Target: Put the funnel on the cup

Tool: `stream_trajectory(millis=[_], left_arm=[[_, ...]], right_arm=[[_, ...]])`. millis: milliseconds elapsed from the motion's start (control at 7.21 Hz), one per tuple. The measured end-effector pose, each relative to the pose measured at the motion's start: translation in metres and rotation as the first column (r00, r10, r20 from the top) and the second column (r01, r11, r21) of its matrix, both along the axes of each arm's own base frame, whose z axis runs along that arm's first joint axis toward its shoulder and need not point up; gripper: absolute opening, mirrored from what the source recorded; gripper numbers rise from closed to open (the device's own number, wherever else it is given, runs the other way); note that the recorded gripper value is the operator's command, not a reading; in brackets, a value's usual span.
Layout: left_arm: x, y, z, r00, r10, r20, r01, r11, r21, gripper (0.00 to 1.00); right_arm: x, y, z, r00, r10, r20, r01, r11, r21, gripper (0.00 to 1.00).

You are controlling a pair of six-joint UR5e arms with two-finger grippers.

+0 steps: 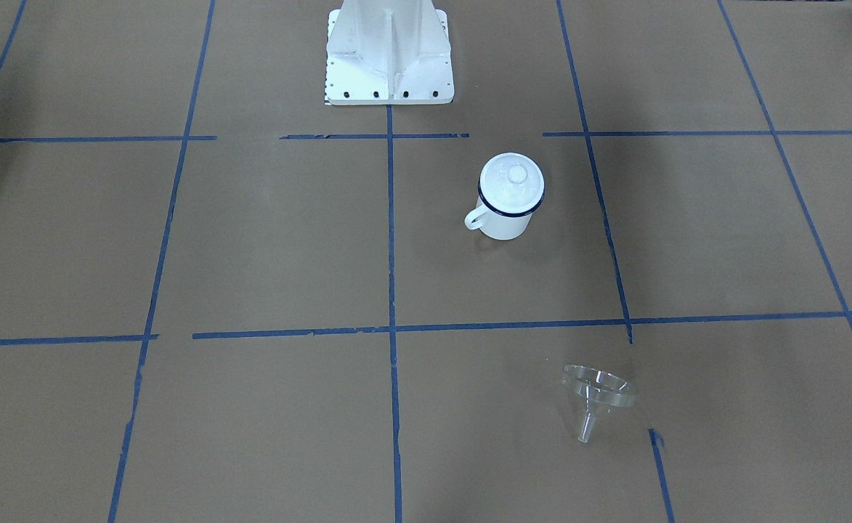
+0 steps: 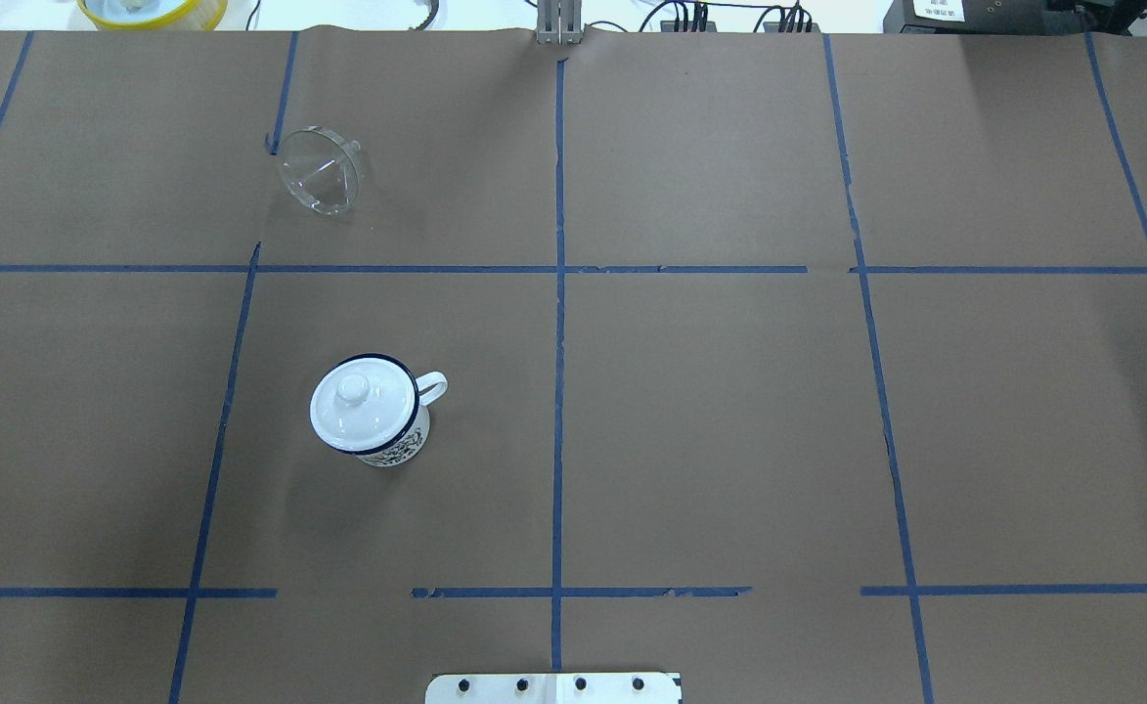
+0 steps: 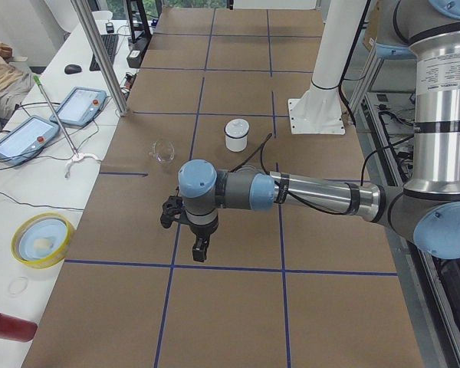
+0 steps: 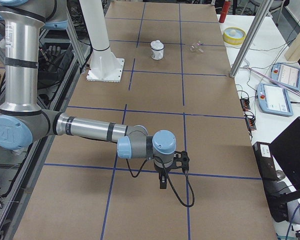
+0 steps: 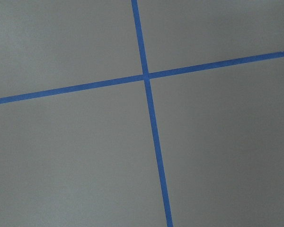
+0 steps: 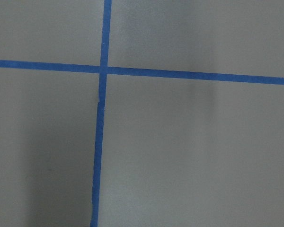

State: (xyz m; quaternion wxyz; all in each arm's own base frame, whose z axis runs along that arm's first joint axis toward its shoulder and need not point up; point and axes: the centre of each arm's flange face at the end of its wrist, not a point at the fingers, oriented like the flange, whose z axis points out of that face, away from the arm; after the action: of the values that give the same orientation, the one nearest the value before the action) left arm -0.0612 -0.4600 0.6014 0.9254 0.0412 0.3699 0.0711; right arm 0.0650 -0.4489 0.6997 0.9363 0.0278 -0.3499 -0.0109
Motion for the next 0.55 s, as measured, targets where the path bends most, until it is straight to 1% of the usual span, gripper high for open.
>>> stream_trajectory(millis=[416, 555], left_arm=[[0.001, -0.001, -0.005, 1.000, 0.004, 0.001, -0.004, 1.000, 0.018, 1.00], [0.005, -0.007, -0.013, 1.000, 0.009, 0.000, -0.009, 0.999, 0.035, 1.00]], right_arm=[[0.000, 0.000, 0.000, 1.000, 0.000, 0.000, 0.000, 1.000, 0.000, 1.00], [0.000, 0.000, 0.000, 1.000, 0.000, 0.000, 0.000, 1.000, 0.000, 1.00]])
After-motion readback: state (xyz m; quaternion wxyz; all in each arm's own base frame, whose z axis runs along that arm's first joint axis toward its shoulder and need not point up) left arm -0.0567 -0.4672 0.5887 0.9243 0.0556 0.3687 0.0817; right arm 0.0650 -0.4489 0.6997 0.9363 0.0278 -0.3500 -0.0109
